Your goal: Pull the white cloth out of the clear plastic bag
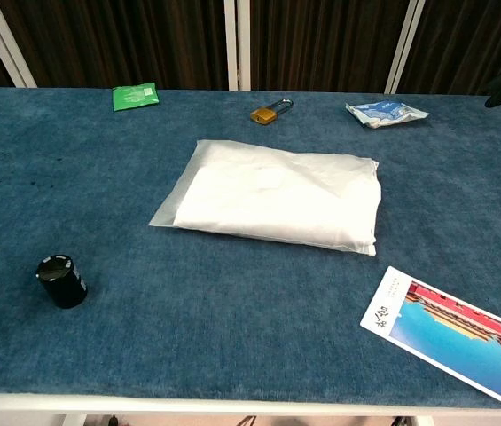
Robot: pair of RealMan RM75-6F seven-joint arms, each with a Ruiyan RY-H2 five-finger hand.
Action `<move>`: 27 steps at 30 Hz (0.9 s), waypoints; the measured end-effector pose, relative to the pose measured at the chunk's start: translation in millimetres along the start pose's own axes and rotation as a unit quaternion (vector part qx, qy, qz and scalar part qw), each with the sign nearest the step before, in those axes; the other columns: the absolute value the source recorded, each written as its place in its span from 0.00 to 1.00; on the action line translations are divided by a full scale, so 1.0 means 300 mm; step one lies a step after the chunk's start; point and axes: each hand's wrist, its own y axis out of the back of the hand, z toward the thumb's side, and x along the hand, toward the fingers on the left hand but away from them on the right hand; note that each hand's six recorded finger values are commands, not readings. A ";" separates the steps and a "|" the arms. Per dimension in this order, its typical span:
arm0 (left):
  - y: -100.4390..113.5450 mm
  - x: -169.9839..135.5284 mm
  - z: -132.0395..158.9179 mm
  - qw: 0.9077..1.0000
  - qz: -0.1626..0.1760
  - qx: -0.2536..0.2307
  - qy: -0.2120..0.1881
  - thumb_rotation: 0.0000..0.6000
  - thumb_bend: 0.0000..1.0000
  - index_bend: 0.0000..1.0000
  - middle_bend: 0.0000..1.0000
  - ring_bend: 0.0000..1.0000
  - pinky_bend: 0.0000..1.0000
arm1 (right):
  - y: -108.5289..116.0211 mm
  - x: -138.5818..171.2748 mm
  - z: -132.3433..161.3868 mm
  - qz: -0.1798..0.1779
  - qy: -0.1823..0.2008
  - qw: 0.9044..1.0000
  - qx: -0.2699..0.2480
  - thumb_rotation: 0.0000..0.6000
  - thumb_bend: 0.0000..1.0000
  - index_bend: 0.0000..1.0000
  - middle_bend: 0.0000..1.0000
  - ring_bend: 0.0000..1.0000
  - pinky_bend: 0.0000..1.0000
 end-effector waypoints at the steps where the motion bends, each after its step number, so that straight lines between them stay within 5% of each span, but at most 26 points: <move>1: -0.002 0.002 0.002 1.000 -0.001 -0.001 -0.001 1.00 0.17 0.30 0.22 0.15 0.21 | 0.000 -0.001 0.002 0.000 0.000 1.000 -0.001 1.00 0.27 0.18 0.20 0.02 0.12; 8: -0.021 0.001 0.008 1.000 -0.011 -0.005 -0.001 1.00 0.17 0.30 0.22 0.15 0.21 | 0.000 -0.009 -0.022 -0.005 -0.018 1.000 0.005 1.00 0.26 0.19 0.23 0.02 0.14; 14: -0.049 -0.015 0.011 1.000 -0.020 -0.018 0.006 1.00 0.17 0.30 0.22 0.15 0.21 | -0.033 -0.061 -0.086 -0.003 -0.076 0.997 0.023 1.00 0.23 0.33 0.21 0.01 0.14; 19: -0.056 -0.022 0.009 1.000 -0.021 -0.022 0.009 1.00 0.17 0.30 0.22 0.15 0.21 | -0.139 -0.153 -0.112 0.026 -0.120 0.992 0.040 1.00 0.24 0.33 0.17 0.00 0.14; 27: -0.060 -0.031 -0.008 0.999 -0.023 -0.023 0.017 1.00 0.17 0.30 0.22 0.15 0.21 | -0.315 -0.326 -0.024 0.042 -0.128 0.990 0.035 1.00 0.25 0.34 0.16 0.00 0.14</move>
